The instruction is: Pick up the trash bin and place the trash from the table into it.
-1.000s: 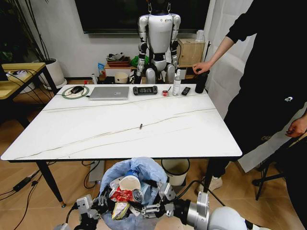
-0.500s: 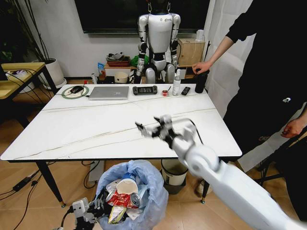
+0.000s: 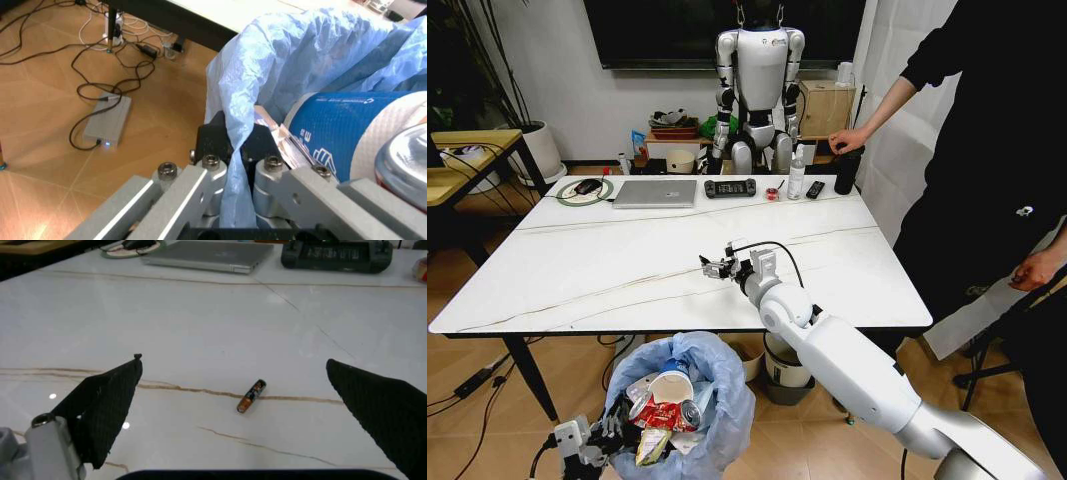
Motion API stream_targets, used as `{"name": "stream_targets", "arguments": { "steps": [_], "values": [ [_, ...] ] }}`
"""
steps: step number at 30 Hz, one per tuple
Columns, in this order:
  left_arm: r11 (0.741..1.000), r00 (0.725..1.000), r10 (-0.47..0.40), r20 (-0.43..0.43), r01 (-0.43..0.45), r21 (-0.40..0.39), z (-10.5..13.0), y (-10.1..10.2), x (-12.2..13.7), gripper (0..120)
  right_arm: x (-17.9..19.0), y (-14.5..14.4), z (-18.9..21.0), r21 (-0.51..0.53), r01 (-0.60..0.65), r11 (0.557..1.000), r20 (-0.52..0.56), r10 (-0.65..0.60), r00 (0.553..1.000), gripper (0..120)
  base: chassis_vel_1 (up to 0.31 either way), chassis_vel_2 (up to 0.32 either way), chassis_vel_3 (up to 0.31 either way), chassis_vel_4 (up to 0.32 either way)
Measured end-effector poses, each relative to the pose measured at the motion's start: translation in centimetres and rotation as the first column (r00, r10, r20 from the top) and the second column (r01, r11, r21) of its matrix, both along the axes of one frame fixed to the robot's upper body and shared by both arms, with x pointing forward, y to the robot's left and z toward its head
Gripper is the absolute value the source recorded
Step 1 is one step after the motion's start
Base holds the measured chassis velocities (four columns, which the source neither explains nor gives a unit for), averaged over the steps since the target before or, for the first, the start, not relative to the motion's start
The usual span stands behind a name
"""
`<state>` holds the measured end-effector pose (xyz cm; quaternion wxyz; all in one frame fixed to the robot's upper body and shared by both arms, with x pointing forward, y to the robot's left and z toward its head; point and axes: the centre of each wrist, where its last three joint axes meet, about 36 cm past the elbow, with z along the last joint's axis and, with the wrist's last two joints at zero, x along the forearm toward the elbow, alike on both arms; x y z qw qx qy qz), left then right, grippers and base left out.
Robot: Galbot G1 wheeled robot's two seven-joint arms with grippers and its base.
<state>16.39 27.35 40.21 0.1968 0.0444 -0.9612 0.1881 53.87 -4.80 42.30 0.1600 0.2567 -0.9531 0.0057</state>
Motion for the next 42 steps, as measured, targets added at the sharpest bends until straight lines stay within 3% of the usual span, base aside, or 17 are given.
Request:
{"name": "stream_targets", "arguments": {
  "steps": [10,42],
  "values": [
    [1.000,1.000,0.005,0.008,-0.005,0.002,0.4,0.0,0.0,0,1.7,1.5,-1.9,-0.065,0.024,0.998,-0.004,-0.024,1.000,100,0.000,0.000,0.000,0.000],
    [1.000,1.000,0.006,0.021,-0.006,0.003,1.1,-0.2,-0.2,0,3.6,3.2,-5.4,-0.107,0.043,0.993,-0.040,-0.048,0.998,100,0.000,0.000,0.000,0.000]
  ]
}}
